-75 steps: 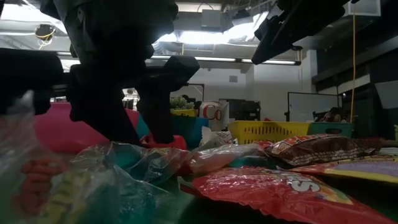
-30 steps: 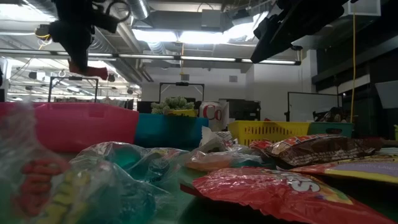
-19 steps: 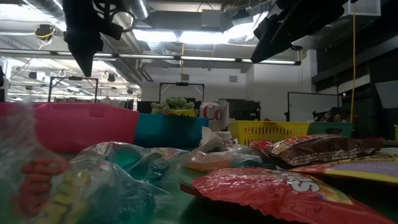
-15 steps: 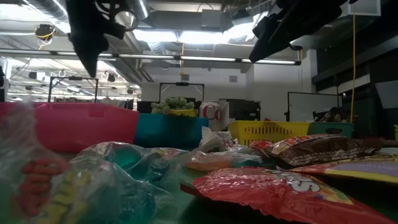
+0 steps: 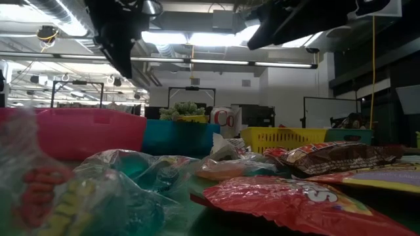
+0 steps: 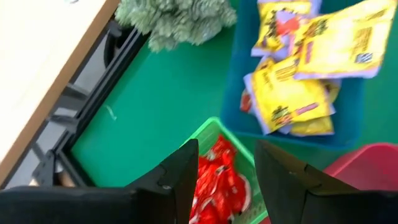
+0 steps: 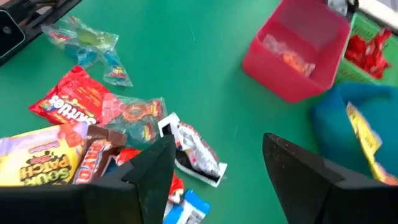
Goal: Sort candy
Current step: Put the white chocolate bar into the green bin
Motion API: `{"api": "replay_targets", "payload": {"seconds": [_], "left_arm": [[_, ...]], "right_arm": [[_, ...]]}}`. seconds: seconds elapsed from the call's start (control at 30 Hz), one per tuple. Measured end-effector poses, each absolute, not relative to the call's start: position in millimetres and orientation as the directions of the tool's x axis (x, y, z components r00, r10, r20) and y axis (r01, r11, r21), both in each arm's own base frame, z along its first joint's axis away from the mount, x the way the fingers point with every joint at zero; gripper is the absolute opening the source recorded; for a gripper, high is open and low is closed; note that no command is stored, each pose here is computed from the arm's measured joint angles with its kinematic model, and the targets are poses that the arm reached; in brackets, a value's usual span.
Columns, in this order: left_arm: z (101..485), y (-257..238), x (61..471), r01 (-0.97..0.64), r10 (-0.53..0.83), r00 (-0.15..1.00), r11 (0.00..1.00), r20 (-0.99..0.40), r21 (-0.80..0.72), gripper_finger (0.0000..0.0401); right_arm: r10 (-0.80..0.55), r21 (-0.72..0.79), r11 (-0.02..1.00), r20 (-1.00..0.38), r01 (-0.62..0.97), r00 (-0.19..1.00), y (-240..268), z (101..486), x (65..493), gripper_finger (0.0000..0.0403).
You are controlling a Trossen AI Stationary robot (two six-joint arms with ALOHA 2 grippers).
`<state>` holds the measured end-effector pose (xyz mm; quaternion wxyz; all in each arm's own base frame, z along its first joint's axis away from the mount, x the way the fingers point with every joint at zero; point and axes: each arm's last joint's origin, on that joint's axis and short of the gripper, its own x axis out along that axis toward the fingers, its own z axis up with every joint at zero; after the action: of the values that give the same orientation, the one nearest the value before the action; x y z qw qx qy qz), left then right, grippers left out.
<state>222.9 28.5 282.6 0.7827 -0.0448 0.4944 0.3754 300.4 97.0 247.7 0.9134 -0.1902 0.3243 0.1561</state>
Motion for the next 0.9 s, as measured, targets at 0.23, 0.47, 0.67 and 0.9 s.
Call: {"api": "replay_targets", "payload": {"seconds": [0.23,0.47,0.67,0.9], "left_arm": [[283.8,23.2,226.7,-0.625,0.538,0.271,0.729,-0.798,0.279,0.0143],[284.0,19.0,228.0,-0.614,0.532,0.289,0.741,-0.796,0.272,0.0144],[284.2,19.0,228.3,-0.615,0.532,0.292,0.741,-0.794,0.270,0.0144],[284.5,19.0,229.2,-0.618,0.532,0.300,0.741,-0.791,0.264,0.0144]], "right_arm": [[0.155,-0.290,0.844,-0.673,-0.451,0.723,97.9,226.8,315.1,0.0241],[0.136,-0.254,0.858,-0.726,-0.446,0.674,81.2,193.6,335.1,0.0241],[0.250,-0.131,0.852,-0.748,-0.506,0.614,69.6,168.3,347.6,0.0241],[0.272,-0.075,0.847,-0.789,-0.526,0.551,67.3,141.0,353.1,0.0241]]}}
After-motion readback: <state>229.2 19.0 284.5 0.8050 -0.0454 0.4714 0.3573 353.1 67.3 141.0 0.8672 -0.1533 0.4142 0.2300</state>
